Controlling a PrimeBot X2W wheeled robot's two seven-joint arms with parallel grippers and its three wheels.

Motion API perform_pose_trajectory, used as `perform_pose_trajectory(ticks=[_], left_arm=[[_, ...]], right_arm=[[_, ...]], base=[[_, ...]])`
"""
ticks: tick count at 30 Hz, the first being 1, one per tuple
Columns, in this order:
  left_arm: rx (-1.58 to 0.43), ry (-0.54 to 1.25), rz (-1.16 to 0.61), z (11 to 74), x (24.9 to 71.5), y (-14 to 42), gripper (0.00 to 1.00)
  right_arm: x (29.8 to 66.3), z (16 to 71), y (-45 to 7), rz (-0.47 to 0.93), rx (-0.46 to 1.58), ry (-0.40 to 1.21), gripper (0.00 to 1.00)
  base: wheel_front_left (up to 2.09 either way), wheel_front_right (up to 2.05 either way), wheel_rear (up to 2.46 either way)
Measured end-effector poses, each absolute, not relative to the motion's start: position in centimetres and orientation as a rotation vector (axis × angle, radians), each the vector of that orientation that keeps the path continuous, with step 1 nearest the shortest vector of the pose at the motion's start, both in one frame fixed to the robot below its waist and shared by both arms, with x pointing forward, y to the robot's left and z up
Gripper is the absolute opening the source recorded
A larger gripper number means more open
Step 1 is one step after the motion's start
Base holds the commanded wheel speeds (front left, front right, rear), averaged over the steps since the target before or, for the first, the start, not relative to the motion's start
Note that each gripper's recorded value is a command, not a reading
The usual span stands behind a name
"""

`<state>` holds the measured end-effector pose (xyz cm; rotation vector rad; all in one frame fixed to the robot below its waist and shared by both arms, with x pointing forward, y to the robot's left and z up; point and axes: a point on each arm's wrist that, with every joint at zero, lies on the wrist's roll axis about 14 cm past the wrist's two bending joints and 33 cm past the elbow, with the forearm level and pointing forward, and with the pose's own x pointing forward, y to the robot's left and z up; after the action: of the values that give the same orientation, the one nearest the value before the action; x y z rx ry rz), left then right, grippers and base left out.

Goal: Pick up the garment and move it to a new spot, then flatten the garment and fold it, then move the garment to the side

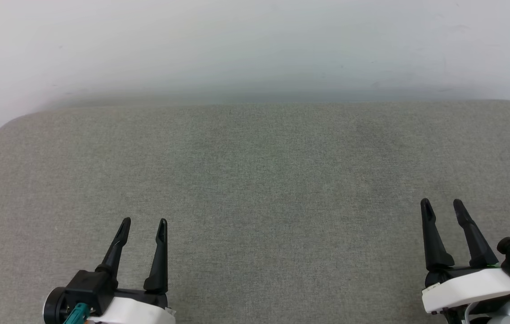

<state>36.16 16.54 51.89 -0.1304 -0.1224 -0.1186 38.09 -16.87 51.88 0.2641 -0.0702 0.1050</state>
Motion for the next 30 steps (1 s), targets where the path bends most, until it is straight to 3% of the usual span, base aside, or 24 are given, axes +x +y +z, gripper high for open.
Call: perform_pose_trajectory(ticks=[17, 18, 30], left_arm=[[-0.13, -0.146, -0.109, 52.6, 36.4, 16.6, 1.0], [-0.131, -0.148, -0.102, 52.6, 36.4, 16.9, 0.0], [-0.275, -0.058, -0.066, 50.1, 35.8, 17.3, 0.0]], right_arm=[[38.3, 52.4, -17.4, 0.093, 0.262, -0.086, 1.0], [38.4, 52.4, -17.3, 0.094, 0.261, -0.085, 0.0], [37.8, 49.9, -17.7, 0.063, 0.383, 0.003, 0.0]], base=[[0.0, 0.0, 0.0], [0.0, 0.0, 0.0], [0.0, 0.0, 0.0]])
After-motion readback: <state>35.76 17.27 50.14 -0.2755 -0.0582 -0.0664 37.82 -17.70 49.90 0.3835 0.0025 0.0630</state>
